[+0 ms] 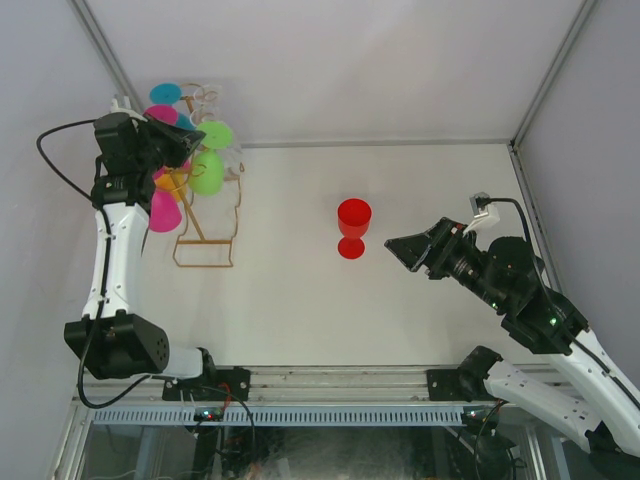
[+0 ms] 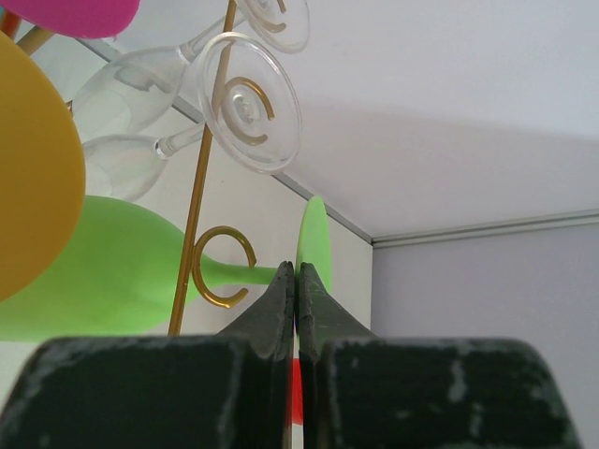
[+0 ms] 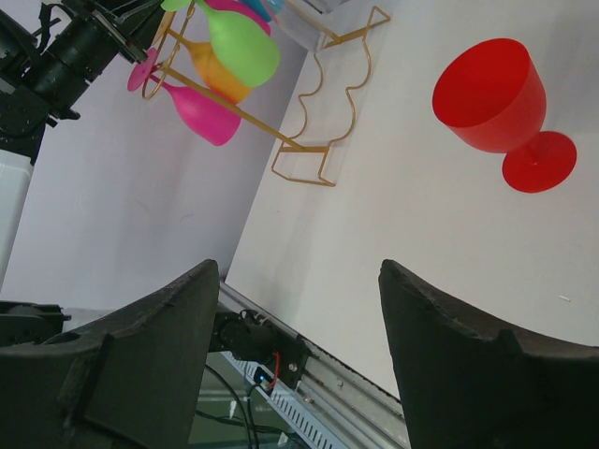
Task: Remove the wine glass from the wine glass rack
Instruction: Pick up the wine glass from the wine rack.
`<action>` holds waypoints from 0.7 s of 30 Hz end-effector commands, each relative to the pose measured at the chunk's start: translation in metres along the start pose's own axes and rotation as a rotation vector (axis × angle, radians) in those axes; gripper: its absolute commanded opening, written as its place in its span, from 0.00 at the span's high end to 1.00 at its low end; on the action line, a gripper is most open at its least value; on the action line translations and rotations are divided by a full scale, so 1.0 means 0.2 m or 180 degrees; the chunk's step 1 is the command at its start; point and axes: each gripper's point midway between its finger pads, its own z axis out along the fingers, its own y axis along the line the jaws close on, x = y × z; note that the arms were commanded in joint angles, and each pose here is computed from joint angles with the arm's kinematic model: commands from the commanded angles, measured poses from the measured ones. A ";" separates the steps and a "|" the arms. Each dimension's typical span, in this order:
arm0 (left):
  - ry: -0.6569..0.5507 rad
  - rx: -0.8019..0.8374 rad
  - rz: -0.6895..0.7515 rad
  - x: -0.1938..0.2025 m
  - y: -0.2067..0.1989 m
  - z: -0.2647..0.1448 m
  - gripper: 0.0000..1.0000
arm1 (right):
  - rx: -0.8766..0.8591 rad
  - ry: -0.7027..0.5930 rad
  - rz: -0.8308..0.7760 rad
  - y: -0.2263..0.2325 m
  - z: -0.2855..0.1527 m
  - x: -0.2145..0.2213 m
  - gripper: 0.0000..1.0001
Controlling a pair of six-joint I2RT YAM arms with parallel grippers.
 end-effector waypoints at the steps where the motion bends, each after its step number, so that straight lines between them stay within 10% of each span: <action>1: -0.0068 0.0316 0.0032 -0.03 -0.12 -0.08 1.00 | -0.0084 -0.0083 -0.0003 0.03 -0.01 -0.03 0.31; 21: 0.0796 0.1493 0.0888 0.58 -0.44 -0.44 1.00 | -0.0206 -0.0103 -0.0009 0.05 0.04 -0.01 0.30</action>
